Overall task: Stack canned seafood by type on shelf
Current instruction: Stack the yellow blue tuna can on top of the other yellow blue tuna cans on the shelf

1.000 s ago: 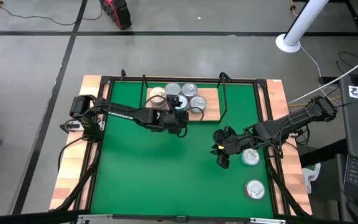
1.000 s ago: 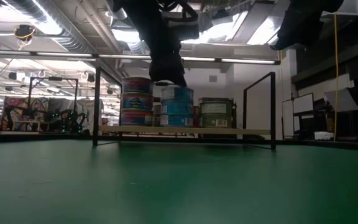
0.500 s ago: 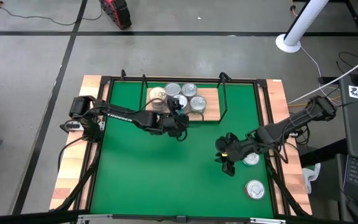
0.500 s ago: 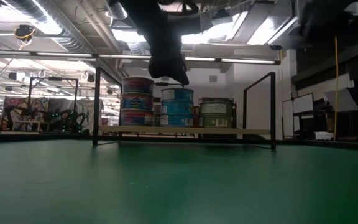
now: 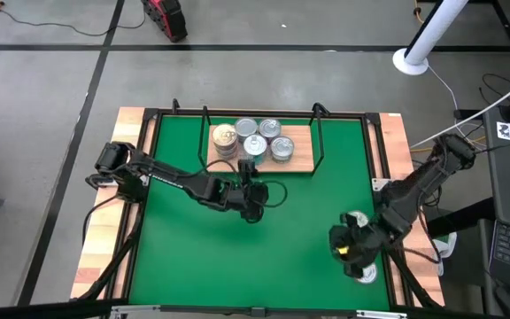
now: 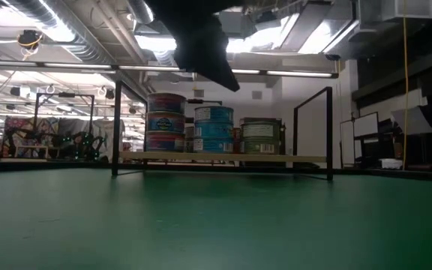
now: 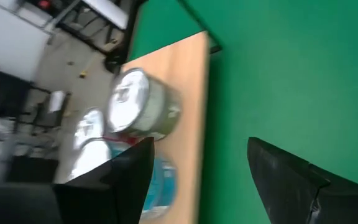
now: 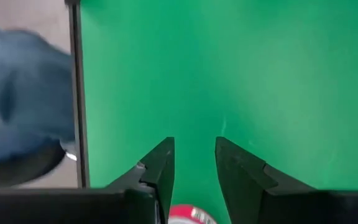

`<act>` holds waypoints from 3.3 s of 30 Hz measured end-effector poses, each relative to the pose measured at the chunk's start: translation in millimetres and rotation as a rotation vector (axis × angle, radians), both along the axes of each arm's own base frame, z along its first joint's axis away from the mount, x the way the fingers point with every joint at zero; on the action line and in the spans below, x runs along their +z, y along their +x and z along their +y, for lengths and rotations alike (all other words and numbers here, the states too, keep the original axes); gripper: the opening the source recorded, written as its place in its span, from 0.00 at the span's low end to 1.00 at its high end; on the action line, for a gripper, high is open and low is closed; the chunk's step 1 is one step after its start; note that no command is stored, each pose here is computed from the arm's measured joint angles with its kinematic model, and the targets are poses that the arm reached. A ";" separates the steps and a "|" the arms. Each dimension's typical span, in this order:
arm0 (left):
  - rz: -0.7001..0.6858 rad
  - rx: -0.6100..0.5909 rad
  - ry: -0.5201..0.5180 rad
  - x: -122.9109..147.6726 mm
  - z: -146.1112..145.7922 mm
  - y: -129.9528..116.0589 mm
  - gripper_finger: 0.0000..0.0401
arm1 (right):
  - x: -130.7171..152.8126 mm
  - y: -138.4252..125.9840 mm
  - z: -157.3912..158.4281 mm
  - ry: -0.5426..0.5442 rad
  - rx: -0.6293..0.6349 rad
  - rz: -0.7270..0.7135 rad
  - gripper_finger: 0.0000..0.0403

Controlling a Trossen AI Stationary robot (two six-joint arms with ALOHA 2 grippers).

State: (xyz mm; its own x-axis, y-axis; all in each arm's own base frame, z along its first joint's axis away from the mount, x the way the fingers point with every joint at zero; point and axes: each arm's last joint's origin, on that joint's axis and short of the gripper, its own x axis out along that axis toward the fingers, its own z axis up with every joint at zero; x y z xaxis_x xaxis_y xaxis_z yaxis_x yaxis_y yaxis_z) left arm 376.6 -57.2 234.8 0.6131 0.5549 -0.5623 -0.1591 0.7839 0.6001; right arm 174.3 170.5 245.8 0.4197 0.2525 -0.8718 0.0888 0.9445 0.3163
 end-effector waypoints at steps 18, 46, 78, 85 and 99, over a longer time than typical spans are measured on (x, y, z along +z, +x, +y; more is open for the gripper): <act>-0.028 -0.071 -0.097 -4.6 -22.9 0.1 0.63 | -48.9 -39.0 -23.5 -0.175 -0.333 0.325 0.29; -0.030 -0.070 -0.097 -4.5 -22.7 0.3 0.63 | -88.9 -41.9 -29.2 -0.278 -0.409 0.334 0.29; -0.086 -0.118 -0.158 -0.9 -25.6 5.2 0.63 | -90.0 -28.4 -22.7 -0.193 -0.436 0.193 0.00; -0.120 -0.122 -0.164 1.4 -26.2 7.4 0.63 | -89.2 -25.7 -20.0 -0.160 -0.437 0.166 0.00; -0.113 -0.147 -0.191 0.9 -27.2 7.6 0.63 | -63.2 -22.3 -23.3 -0.301 -0.382 0.202 0.00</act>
